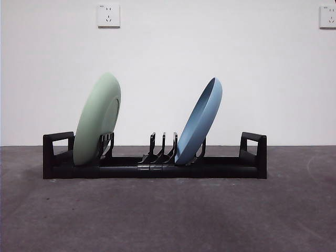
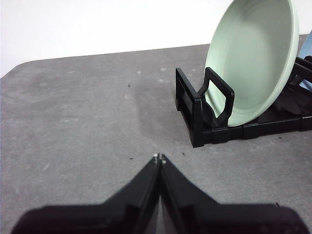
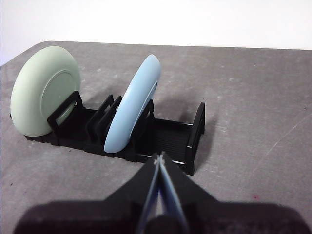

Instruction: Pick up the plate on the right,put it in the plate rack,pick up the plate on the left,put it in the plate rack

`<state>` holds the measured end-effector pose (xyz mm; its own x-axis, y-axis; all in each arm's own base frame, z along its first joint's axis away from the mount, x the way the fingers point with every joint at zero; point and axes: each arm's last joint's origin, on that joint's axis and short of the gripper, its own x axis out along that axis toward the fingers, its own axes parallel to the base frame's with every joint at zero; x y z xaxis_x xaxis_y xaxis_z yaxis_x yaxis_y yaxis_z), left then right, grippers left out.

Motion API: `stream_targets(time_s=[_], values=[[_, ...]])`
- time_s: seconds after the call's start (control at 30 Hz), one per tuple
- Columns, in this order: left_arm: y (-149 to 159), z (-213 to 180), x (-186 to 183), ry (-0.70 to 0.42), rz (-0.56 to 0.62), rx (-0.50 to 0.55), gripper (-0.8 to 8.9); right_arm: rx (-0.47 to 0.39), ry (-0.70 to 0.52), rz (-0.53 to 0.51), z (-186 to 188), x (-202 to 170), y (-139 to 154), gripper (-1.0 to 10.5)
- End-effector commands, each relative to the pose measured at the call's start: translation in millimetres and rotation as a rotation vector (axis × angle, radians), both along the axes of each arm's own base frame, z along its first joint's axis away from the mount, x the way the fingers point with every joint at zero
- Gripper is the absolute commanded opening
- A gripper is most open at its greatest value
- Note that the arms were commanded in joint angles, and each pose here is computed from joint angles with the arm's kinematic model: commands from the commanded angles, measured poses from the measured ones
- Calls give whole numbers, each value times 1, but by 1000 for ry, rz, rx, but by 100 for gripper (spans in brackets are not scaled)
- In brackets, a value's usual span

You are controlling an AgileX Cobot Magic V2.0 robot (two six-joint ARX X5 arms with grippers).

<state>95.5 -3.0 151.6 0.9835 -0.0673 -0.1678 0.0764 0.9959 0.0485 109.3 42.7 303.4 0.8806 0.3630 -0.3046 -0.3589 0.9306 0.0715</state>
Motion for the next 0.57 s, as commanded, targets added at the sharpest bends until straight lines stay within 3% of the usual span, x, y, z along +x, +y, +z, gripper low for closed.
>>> stream_targets(time_s=[0.03, 0.47, 0.57], values=[[0, -4, 1, 10, 4, -10, -4, 8, 4, -5, -2, 1, 0, 5], [0, -4, 1, 10, 4, -10, -4, 0, 1, -3, -2, 1, 0, 5], [0, -4, 1, 10, 4, -10, -4, -105, -58, -33, -1, -3, -4, 5]])
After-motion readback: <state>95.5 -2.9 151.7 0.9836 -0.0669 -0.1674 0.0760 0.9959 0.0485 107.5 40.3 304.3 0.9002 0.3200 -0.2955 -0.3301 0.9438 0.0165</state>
